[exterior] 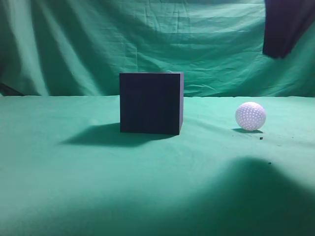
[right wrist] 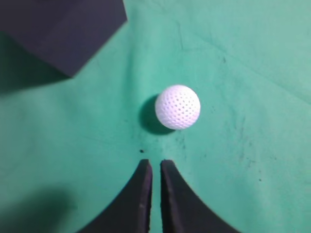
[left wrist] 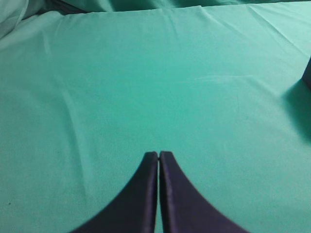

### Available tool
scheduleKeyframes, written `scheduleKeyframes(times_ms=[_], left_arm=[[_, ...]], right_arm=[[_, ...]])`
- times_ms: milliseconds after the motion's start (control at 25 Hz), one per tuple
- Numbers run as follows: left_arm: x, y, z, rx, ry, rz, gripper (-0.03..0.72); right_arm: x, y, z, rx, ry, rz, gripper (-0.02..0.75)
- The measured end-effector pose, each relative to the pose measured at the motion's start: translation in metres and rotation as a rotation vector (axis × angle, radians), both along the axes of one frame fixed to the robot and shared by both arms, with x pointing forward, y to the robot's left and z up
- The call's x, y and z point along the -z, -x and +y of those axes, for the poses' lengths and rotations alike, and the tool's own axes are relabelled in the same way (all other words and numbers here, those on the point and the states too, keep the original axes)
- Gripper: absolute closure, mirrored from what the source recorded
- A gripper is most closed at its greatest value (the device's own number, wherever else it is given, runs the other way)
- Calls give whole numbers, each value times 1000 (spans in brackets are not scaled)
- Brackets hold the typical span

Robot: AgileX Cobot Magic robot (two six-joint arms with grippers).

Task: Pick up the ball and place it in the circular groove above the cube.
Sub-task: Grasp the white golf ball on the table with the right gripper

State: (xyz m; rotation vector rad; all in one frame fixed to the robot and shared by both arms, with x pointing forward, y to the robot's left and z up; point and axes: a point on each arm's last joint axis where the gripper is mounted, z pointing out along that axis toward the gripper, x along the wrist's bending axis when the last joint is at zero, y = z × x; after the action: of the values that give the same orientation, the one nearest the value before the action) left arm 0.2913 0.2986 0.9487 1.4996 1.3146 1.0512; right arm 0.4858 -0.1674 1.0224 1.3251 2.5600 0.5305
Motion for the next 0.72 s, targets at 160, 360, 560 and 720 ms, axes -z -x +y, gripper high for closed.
scheduleKeyframes(times_ms=[160, 360, 560, 720], left_arm=[[0, 0, 0, 0, 0, 0, 688], [0, 0, 0, 0, 0, 0, 688], [0, 0, 0, 0, 0, 0, 688], [0, 0, 0, 0, 0, 0, 688]], right_arm=[[15, -24, 13, -17, 106, 73, 638], [33, -43, 23, 35, 117, 118, 349], [51, -54, 28, 88, 107, 112, 225], [62, -61, 32, 99, 98, 105, 225]])
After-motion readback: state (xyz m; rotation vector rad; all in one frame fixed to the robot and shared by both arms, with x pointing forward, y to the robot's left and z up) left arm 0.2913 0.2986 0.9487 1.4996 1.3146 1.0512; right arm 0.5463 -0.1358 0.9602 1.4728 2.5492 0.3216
